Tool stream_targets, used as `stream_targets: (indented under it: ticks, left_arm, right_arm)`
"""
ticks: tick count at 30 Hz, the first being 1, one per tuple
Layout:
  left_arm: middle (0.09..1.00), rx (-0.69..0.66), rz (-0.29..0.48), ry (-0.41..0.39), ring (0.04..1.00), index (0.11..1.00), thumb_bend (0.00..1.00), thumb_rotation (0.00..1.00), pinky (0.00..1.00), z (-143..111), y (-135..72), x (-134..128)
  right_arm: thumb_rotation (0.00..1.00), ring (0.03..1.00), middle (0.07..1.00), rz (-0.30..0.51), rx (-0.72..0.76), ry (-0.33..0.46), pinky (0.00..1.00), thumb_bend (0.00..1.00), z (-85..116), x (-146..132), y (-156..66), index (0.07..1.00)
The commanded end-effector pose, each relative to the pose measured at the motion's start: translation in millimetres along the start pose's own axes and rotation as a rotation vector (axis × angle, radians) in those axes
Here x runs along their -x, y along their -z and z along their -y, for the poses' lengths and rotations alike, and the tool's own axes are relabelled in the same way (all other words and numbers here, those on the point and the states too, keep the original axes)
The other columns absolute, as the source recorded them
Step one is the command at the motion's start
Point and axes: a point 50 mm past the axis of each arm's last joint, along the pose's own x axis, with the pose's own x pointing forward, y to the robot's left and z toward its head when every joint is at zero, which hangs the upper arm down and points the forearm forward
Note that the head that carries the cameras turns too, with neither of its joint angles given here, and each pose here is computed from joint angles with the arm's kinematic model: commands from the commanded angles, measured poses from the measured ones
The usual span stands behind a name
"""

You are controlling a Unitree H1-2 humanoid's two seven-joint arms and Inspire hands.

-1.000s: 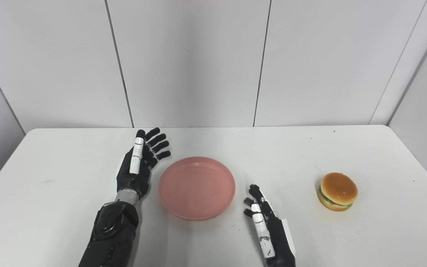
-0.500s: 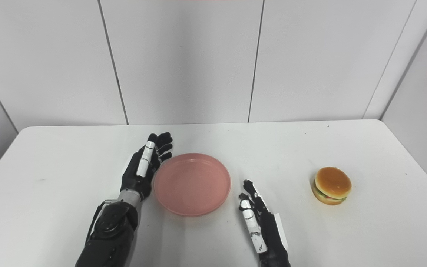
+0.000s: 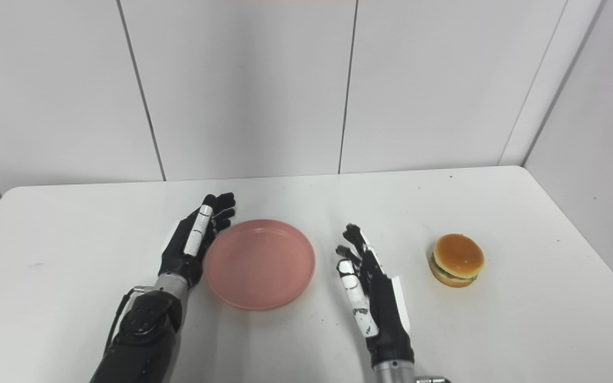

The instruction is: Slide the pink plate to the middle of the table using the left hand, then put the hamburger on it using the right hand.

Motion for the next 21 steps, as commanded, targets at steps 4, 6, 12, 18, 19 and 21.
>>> stream_targets:
  ticks: [4, 6, 12, 18, 19, 21]
  left_arm:
    - [0.813, -0.021, 0.041, 0.047, 0.835, 0.719, 0.76, 0.88, 0.85, 4.5, -21.8, -16.6]
    - [0.803, -0.016, 0.041, 0.053, 0.829, 0.708, 0.76, 0.87, 0.86, 2.0, -21.0, -16.3]
    - [0.807, 0.012, 0.042, 0.062, 0.842, 0.726, 0.73, 0.87, 0.86, -1.9, -18.4, -15.0]
    - [0.813, 0.045, 0.041, 0.068, 0.847, 0.730, 0.73, 0.86, 0.85, 1.2, -16.5, -15.7]
    - [0.812, 0.045, 0.043, 0.068, 0.845, 0.731, 0.73, 0.86, 0.84, 1.8, -16.3, -15.9]
    - [0.811, 0.046, 0.045, 0.070, 0.842, 0.735, 0.73, 0.86, 0.83, 2.8, -16.3, -16.1]
  right_arm:
    - [0.99, 0.814, 0.874, 0.206, 0.195, 0.061, 0.74, 0.70, 13.8, -25.5, -34.1, 0.867]
    - [1.00, 0.815, 0.872, 0.241, 0.357, 0.075, 0.75, 0.71, 28.5, -37.1, -39.4, 0.874]
    - [0.95, 0.765, 0.819, 0.257, 0.620, 0.135, 0.67, 0.73, 67.8, -62.2, -44.4, 0.832]
    - [0.92, 0.792, 0.832, 0.138, 0.694, 0.151, 0.70, 0.77, 103.3, -76.2, -37.5, 0.819]
    - [0.92, 0.799, 0.833, 0.123, 0.723, 0.149, 0.71, 0.77, 109.8, -78.7, -35.1, 0.816]
    - [0.93, 0.816, 0.832, 0.105, 0.773, 0.145, 0.76, 0.76, 118.5, -81.9, -31.9, 0.807]
